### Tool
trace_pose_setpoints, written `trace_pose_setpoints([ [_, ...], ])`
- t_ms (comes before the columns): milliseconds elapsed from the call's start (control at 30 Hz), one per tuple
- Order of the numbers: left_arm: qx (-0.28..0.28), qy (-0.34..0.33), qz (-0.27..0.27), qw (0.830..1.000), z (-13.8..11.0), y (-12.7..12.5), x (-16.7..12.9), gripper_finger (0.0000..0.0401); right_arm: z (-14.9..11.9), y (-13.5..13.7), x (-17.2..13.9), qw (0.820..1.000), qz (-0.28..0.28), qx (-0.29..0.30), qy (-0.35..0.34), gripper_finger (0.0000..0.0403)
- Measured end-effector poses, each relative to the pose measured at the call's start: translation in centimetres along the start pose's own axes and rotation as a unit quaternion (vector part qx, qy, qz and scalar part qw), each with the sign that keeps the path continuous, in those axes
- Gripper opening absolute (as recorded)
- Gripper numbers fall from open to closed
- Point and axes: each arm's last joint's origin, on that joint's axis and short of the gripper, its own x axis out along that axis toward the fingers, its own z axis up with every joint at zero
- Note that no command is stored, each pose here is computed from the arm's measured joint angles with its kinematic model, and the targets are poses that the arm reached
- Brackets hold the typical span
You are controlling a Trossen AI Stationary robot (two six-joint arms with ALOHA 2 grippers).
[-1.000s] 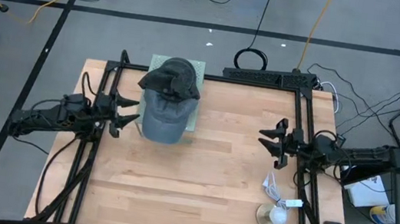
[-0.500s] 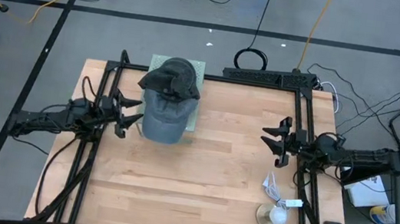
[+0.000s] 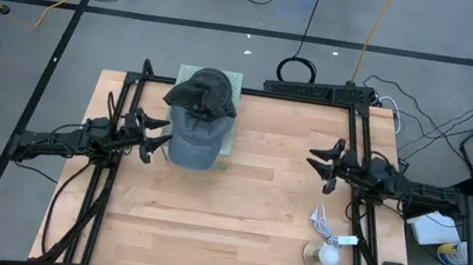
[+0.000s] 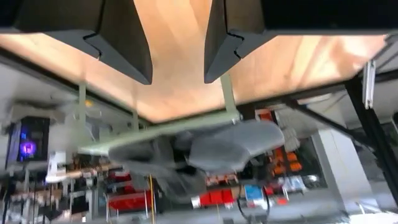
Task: Pick & Place hat
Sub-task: Return to Home Position
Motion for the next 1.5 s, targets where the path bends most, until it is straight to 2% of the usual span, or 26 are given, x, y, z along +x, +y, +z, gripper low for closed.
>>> trace_pose_setpoints([
  [100,0.0,-0.001,0.0,1.0,0.02,0.0,0.0,0.0253,-0.43,-0.12,-0.12,1.0,-0.004,0.002,0.021,0.0141],
  [333,0.005,-0.002,0.012,1.0,0.03,0.07,0.0,0.0253,-0.51,-0.09,-0.12,0.999,0.007,-0.014,0.028,0.0141],
  [600,0.002,-0.006,0.013,1.0,0.09,0.07,0.01,0.0253,-0.66,-0.09,-0.05,0.999,0.005,-0.004,0.037,0.0141],
  [1500,0.006,-0.009,0.009,1.0,0.13,0.05,0.01,0.0253,-0.68,-0.1,-0.04,0.999,0.004,-0.004,0.038,0.0141],
])
